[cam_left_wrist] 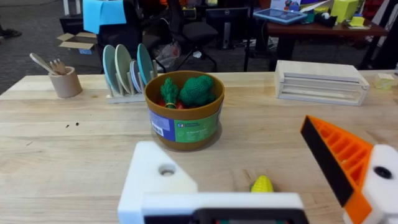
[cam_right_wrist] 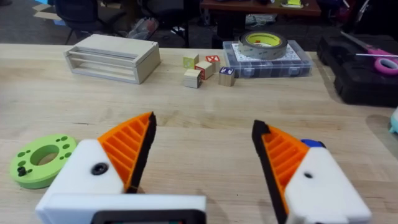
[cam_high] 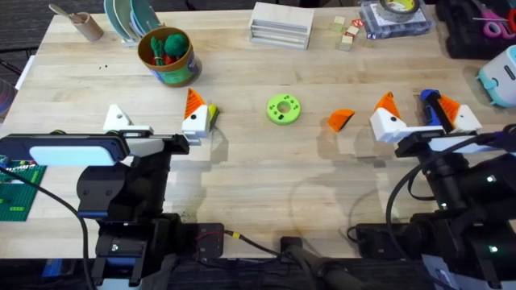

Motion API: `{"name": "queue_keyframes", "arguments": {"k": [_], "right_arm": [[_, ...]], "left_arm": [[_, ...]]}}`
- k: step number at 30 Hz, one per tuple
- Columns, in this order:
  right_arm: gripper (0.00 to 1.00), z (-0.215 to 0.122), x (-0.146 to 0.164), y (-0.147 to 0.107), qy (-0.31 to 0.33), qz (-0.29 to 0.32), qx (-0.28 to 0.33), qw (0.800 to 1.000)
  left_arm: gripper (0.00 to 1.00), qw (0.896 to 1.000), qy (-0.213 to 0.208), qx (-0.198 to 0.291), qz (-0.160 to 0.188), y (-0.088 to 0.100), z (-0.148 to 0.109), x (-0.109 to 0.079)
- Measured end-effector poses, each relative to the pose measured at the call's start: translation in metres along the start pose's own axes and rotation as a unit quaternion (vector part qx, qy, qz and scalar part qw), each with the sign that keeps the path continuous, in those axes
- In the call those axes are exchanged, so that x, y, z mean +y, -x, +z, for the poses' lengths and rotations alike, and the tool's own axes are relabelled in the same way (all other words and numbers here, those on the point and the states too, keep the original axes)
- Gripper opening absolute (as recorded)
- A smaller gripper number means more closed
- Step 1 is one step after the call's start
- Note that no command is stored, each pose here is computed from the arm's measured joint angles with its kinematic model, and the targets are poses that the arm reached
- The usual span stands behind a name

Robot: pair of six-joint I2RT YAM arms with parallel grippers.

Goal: Pick up the gripper from the table and insert it into the empty holder that is missing its gripper. Then pick up a screw, insert it into the mounting hole, and use the screwdriver to tighten it. Finally, clean up the table by picking up the vegetable and placing it into the bucket.

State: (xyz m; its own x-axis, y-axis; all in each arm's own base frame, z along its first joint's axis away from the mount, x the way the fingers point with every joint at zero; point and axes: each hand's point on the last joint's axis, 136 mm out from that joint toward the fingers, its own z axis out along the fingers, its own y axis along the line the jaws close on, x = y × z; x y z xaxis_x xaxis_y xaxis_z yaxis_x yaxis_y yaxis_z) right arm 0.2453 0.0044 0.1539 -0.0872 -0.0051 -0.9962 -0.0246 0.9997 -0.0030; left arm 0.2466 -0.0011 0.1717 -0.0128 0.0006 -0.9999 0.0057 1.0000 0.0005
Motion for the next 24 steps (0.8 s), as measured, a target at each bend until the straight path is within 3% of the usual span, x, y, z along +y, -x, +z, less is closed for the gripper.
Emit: {"name": "queue_keyframes", "arguments": {"k": [18, 21, 24], "right_arm": [[0.992, -0.002, 0.002, 0.003, 0.007, -0.001, 0.004, 1.000], [0.992, -0.006, 0.002, 0.017, 0.008, -0.001, 0.005, 1.000], [0.991, -0.013, 0.001, 0.041, 0.005, -0.001, 0.014, 1.000]], "left_arm": [[0.993, 1.000, -0.001, 0.010, 0.002, -0.002, -0.001, 0.000], [0.992, 0.999, -0.001, 0.035, 0.002, 0.003, -0.003, 0.000], [0.993, 0.998, -0.002, 0.062, 0.002, 0.018, -0.005, -0.001]]}}
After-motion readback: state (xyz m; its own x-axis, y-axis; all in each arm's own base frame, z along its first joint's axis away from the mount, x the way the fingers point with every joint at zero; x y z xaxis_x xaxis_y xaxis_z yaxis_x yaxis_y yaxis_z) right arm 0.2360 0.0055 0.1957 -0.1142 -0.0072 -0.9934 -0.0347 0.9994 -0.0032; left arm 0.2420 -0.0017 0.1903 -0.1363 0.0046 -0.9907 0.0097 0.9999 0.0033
